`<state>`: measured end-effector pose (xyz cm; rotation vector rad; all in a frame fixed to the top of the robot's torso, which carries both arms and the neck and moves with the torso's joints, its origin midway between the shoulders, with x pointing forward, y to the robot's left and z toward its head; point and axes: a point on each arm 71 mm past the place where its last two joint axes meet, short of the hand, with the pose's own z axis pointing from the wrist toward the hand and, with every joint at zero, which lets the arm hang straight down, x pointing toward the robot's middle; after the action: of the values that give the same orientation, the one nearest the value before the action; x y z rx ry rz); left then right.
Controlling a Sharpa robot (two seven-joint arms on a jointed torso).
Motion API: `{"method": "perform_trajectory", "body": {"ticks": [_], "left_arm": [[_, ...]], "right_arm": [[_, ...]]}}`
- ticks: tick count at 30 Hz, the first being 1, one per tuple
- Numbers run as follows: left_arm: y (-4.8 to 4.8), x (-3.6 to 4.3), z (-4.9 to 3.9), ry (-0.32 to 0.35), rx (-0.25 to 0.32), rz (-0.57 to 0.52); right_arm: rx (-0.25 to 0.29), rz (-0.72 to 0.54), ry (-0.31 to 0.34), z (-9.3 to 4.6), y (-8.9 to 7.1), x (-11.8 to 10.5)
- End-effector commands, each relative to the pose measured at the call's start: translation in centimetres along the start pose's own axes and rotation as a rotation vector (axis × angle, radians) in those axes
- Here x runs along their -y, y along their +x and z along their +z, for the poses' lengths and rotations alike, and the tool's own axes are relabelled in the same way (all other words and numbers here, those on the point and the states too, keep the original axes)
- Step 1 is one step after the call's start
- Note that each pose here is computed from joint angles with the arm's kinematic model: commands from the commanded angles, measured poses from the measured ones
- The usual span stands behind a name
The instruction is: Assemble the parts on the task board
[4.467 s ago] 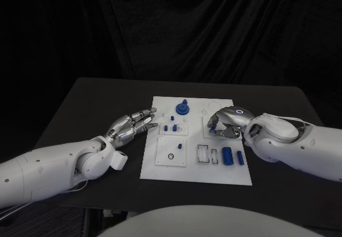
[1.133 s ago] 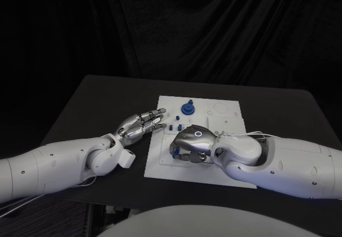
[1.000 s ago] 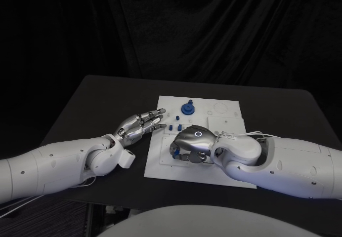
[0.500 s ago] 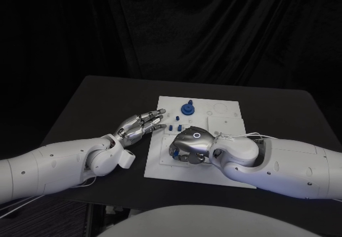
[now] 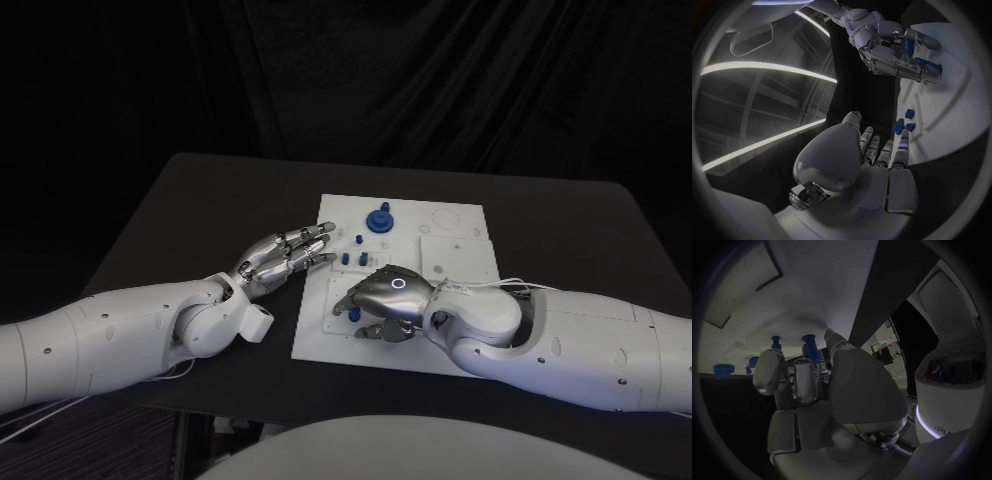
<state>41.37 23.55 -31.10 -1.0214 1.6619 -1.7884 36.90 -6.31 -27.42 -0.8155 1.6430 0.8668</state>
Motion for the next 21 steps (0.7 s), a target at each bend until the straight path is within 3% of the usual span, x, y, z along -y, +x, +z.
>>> {"method": "perform_trajectory", "body": {"ticks": [1,4,9,14,18,21], "left_arm": [[0.12,0.02,-0.04,0.009,-0.007,-0.014],[0.07,0.02,-0.11,0.009,-0.005,-0.013],[-0.14,0.04,-0.28,0.009,0.002,-0.009],[-0.35,0.08,-0.48,0.009,0.011,-0.004],[-0.43,0.1,-0.55,0.009,0.015,-0.001],[-0.48,0.11,-0.6,0.009,0.019,0.001]], "right_arm": [[0.027,-0.01,0.027,-0.5,-0.2,0.4],[0.066,-0.012,0.037,-1.0,-0.9,0.8],[0.169,0.014,0.067,-2.5,-3.5,2.3],[0.3,0.046,0.129,-5.4,-8.1,4.5],[0.338,0.055,0.179,-7.3,-10.6,5.8],[0.319,0.056,0.233,-9.2,-12.1,6.9]]}}
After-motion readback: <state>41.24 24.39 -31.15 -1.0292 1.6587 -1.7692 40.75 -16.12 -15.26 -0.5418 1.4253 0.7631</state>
